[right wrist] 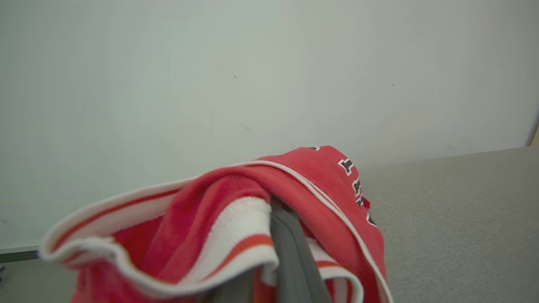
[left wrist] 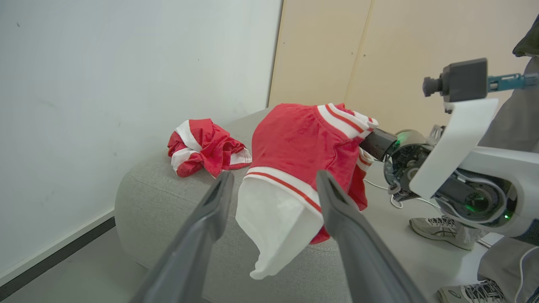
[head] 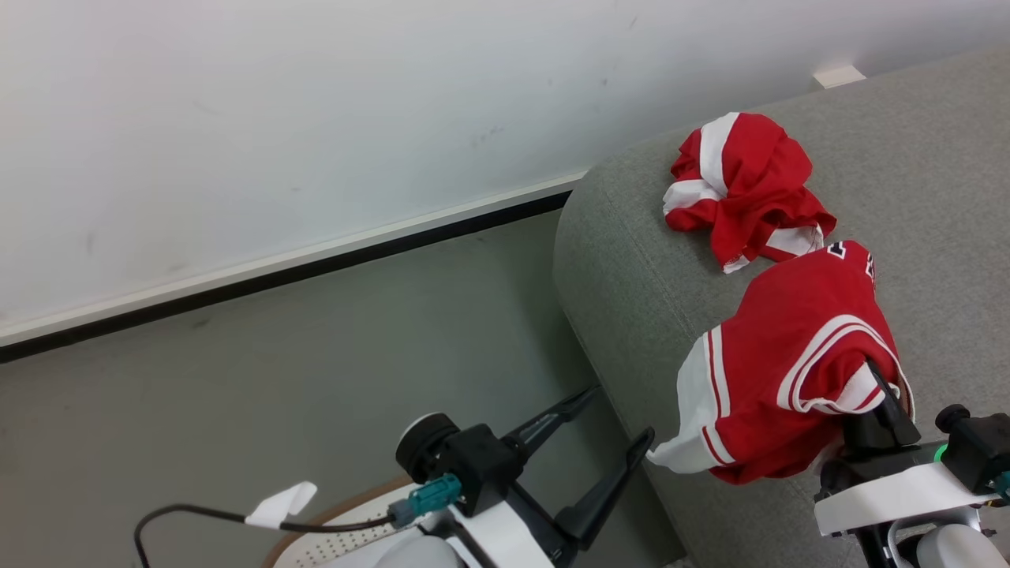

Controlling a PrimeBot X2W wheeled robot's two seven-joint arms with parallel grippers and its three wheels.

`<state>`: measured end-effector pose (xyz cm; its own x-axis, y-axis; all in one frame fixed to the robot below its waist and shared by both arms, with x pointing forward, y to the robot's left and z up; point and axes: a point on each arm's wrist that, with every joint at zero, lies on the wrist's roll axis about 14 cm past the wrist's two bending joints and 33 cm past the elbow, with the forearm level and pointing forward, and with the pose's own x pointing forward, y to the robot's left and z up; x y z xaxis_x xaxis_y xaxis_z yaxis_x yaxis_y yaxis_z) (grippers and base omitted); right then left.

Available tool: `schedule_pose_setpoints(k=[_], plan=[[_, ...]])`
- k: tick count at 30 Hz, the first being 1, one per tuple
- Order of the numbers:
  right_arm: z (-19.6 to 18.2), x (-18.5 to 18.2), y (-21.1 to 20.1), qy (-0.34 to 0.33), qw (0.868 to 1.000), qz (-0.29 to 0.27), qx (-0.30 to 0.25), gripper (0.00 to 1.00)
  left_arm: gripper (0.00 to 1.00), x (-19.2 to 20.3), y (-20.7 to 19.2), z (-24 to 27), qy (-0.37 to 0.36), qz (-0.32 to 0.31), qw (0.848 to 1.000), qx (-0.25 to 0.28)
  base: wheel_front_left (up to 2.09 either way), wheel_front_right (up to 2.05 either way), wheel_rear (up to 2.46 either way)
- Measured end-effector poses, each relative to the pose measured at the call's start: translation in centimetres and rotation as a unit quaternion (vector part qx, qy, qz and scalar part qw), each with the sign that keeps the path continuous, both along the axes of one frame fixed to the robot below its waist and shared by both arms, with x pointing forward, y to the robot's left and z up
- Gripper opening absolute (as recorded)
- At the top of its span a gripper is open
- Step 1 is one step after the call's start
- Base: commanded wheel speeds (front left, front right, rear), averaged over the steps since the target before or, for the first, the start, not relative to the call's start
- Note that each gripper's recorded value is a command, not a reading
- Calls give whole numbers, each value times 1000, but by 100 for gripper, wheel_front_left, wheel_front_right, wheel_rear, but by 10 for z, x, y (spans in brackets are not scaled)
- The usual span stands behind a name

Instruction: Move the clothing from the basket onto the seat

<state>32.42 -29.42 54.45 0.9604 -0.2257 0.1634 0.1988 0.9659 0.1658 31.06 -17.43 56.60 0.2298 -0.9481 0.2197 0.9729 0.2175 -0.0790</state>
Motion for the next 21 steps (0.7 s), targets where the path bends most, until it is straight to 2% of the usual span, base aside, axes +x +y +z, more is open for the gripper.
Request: schedule_pose_setpoints(k=[11,21], plan=[[1,10,-11,10,1000,-6,-26,0,100,10,7,-11,8,8,1000,3,0,0,0],[35,70,-52,30,993,-22,-108,0,100,53,35,-43,30,42,999,17,0,0,0]])
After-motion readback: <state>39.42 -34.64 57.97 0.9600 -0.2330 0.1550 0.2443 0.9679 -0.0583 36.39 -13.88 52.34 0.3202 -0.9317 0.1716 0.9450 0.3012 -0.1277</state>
